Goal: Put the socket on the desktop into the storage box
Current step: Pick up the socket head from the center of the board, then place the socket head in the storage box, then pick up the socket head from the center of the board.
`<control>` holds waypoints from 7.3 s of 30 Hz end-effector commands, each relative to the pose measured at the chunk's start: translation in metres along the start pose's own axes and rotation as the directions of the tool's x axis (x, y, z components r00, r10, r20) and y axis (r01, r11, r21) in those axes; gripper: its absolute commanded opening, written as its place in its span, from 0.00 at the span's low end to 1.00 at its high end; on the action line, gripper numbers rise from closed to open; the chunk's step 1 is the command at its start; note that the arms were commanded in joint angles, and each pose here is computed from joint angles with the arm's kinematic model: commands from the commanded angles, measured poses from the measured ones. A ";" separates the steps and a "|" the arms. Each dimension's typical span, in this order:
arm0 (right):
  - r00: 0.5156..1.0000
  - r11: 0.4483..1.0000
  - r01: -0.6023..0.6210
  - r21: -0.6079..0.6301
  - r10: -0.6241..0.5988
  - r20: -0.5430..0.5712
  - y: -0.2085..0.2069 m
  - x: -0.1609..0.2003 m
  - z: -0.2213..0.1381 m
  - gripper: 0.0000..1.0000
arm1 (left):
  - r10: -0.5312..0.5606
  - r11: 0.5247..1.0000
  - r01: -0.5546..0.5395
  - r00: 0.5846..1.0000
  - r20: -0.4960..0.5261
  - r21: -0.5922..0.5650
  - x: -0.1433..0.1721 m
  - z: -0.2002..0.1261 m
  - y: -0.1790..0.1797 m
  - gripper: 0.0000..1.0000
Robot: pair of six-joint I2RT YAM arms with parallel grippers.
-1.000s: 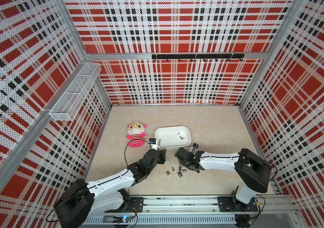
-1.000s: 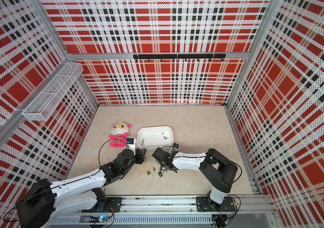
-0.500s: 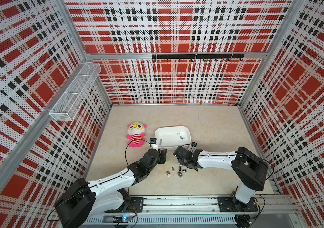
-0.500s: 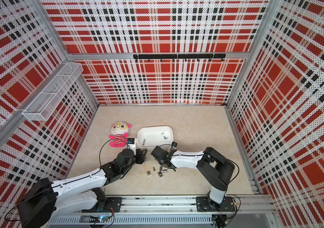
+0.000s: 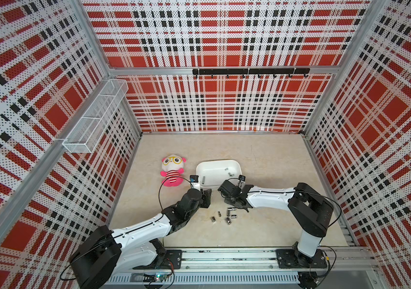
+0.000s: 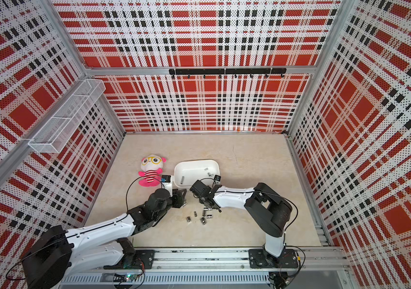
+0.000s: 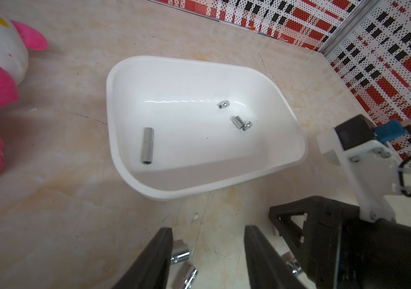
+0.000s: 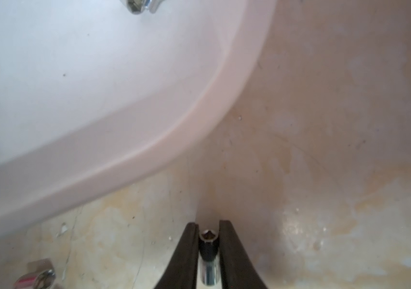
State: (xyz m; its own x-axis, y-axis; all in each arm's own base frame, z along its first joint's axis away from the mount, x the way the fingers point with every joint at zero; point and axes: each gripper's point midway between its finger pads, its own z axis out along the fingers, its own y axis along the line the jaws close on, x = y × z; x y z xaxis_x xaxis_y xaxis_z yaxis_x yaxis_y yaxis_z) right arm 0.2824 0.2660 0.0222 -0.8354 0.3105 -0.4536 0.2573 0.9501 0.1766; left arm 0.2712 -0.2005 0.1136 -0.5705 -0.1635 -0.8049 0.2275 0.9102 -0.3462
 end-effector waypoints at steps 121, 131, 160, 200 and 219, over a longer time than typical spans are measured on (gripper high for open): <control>0.710 0.671 0.702 -0.238 -0.684 0.169 -0.007 0.033 -0.055 0.45 | 0.210 0.975 -0.213 0.977 -0.043 -0.064 0.015 0.004 -0.030 0.50; 0.700 0.667 0.713 -0.216 -0.699 0.150 -0.009 0.035 -0.047 0.45 | 0.208 0.975 -0.210 0.978 -0.031 -0.068 0.012 0.002 -0.029 0.50; 0.665 0.622 0.740 -0.254 -0.735 0.137 0.000 0.050 -0.043 0.52 | 0.207 0.975 -0.208 0.978 -0.026 -0.072 0.011 0.001 -0.028 0.50; 0.702 0.684 0.707 -0.182 -0.709 0.062 -0.011 0.042 -0.019 0.29 | 0.189 0.977 -0.187 0.982 0.009 -0.102 0.003 -0.004 -0.022 0.50; 0.767 0.724 0.629 -0.283 -0.637 0.078 -0.016 0.028 -0.031 0.13 | 0.118 0.985 -0.103 0.988 0.102 -0.141 -0.017 -0.020 -0.003 0.50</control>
State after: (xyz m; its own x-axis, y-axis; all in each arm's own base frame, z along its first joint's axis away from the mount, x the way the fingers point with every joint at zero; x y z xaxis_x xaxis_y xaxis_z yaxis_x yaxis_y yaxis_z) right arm 0.2406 0.2513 0.0232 -0.7817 -0.3722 -0.5005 -0.4567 0.8880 0.0529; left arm 0.2639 -0.1975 0.1382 -0.4615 -0.0744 -0.8840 0.1850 0.9665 -0.1778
